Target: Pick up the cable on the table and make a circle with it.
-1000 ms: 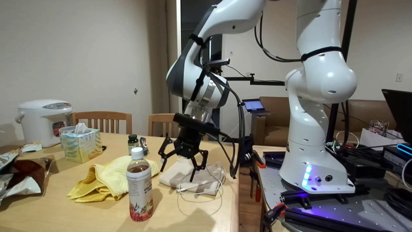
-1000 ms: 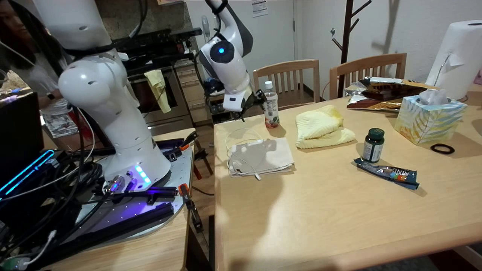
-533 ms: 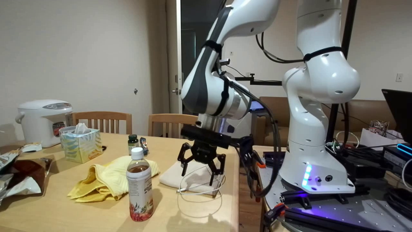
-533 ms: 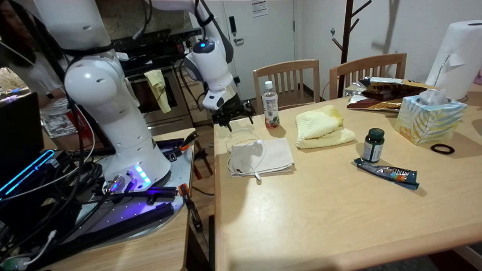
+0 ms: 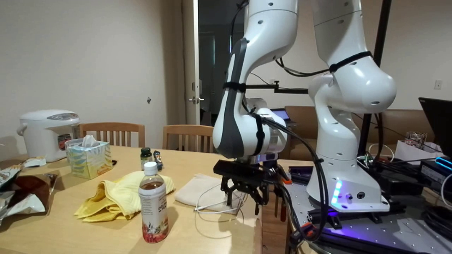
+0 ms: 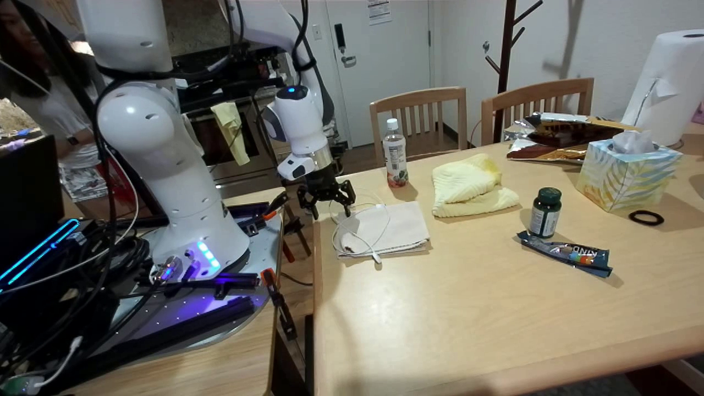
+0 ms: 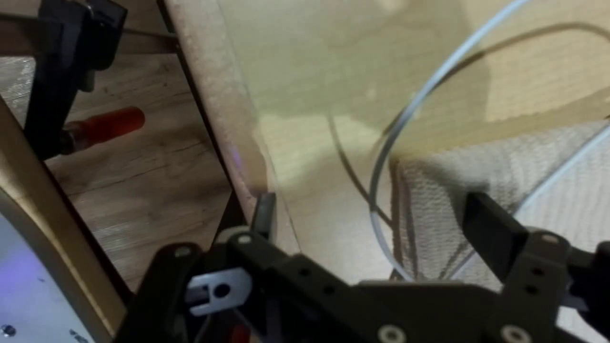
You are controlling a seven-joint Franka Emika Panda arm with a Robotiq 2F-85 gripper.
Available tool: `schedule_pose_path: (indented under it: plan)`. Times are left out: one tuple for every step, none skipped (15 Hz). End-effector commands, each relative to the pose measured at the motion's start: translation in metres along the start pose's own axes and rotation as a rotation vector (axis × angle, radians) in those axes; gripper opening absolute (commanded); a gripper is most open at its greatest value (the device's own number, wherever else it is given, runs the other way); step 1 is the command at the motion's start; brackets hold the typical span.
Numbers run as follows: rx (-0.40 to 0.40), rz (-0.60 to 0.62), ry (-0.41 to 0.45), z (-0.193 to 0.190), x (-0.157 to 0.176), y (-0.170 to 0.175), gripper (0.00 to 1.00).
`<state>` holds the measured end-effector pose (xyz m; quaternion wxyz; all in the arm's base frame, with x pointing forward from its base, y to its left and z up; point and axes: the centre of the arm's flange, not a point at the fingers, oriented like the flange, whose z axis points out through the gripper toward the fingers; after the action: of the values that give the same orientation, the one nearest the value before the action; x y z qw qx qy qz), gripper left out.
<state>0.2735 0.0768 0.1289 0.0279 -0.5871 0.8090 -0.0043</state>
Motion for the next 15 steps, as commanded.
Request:
schedule_pose_path:
  plan:
    - [-0.018,0.035,0.014,-0.057,0.008,0.006,1.0]
    - [0.004,0.029,0.002,-0.059,0.009,0.008,1.0]
    - [0.028,0.004,-0.023,-0.061,0.007,0.007,1.0]
    - [0.049,-0.02,-0.037,-0.063,0.005,0.006,1.0]
    - [0.063,-0.04,-0.051,-0.066,0.003,0.003,1.0]
    - [0.079,-0.058,-0.065,-0.07,0.001,0.001,1.0]
    - [0.097,-0.077,-0.079,-0.075,0.001,0.0,1.0]
    - [0.11,-0.091,-0.089,-0.079,0.001,-0.001,1.0]
    - [0.124,-0.112,-0.106,-0.083,-0.001,-0.004,1.0]
    - [0.135,-0.131,-0.128,-0.085,-0.003,-0.007,1.0]
    - [0.144,-0.137,-0.136,-0.087,-0.003,-0.009,1.0]
    - [0.145,-0.115,-0.126,-0.089,-0.002,-0.01,1.0]
    - [0.145,-0.109,-0.124,-0.091,0.0,-0.01,1.0]
    - [0.135,-0.096,-0.11,-0.092,0.001,-0.012,1.0]
    - [0.128,-0.102,-0.108,-0.092,0.001,-0.012,1.0]
